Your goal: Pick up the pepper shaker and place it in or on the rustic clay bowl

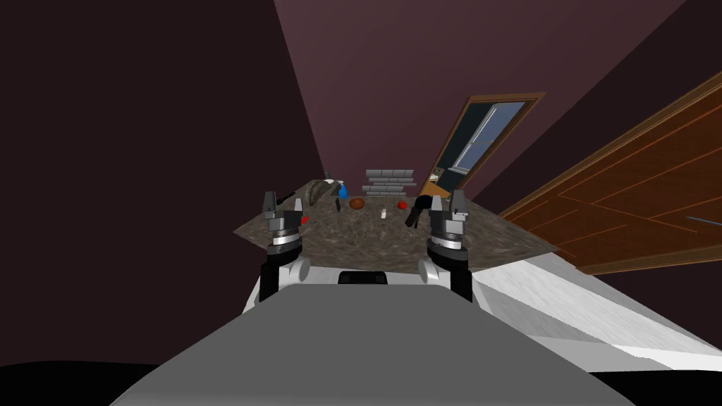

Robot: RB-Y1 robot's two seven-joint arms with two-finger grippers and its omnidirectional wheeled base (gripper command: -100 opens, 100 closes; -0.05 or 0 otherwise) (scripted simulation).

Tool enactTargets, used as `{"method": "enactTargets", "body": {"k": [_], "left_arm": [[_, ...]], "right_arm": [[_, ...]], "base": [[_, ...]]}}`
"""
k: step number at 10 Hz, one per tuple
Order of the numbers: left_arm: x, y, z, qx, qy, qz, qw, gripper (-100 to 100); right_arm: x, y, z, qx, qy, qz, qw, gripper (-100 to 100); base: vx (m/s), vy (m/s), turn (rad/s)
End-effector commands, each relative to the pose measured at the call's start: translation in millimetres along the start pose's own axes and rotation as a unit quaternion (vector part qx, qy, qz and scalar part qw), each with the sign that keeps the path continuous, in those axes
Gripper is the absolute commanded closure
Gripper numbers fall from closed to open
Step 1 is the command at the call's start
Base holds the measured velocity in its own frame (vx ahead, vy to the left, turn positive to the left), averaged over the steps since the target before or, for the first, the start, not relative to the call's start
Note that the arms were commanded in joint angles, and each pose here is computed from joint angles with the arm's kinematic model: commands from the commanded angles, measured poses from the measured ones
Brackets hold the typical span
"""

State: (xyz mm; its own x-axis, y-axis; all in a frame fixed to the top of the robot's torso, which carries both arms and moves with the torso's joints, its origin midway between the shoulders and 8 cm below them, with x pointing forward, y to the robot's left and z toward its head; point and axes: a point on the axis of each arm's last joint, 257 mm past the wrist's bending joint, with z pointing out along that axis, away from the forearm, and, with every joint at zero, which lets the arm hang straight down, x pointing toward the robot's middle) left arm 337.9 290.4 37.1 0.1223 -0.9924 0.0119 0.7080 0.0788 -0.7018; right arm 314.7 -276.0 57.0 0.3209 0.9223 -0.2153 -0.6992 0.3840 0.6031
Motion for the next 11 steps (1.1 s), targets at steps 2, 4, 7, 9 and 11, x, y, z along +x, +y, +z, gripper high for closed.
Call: {"method": "enactTargets", "body": {"k": [2,4,7,9,11], "left_arm": [[0.0,0.0,0.0,0.000,0.000,0.000,1.0000,0],[0.0,0.0,0.1,0.000,0.000,0.000,1.0000,0],[0.0,0.0,0.1,0.000,0.000,0.000,1.0000,0],[0.0,0.0,0.0,0.000,0.000,0.000,1.0000,0],[0.0,0.0,0.1,0.000,0.000,0.000,1.0000,0]], "right_arm": [[11.4,-13.7,-3.0,0.017,0.039,-0.018,0.9989,-100],[19.3,-30.2,-7.6,0.039,0.066,-0.035,0.9964,-100],[30.7,-64.7,-20.0,0.085,0.109,-0.068,0.9881,-100],[34.1,-81.0,-26.7,0.108,0.124,-0.082,0.9830,-100],[39.7,-112.2,-42.5,0.148,0.157,-0.109,0.9704,-100]], "base": [[-0.068,-0.011,0.036],[-0.115,-0.010,0.043],[-0.122,-0.006,0.063],[-0.093,-0.005,0.039],[-0.135,0.009,0.100]]}}
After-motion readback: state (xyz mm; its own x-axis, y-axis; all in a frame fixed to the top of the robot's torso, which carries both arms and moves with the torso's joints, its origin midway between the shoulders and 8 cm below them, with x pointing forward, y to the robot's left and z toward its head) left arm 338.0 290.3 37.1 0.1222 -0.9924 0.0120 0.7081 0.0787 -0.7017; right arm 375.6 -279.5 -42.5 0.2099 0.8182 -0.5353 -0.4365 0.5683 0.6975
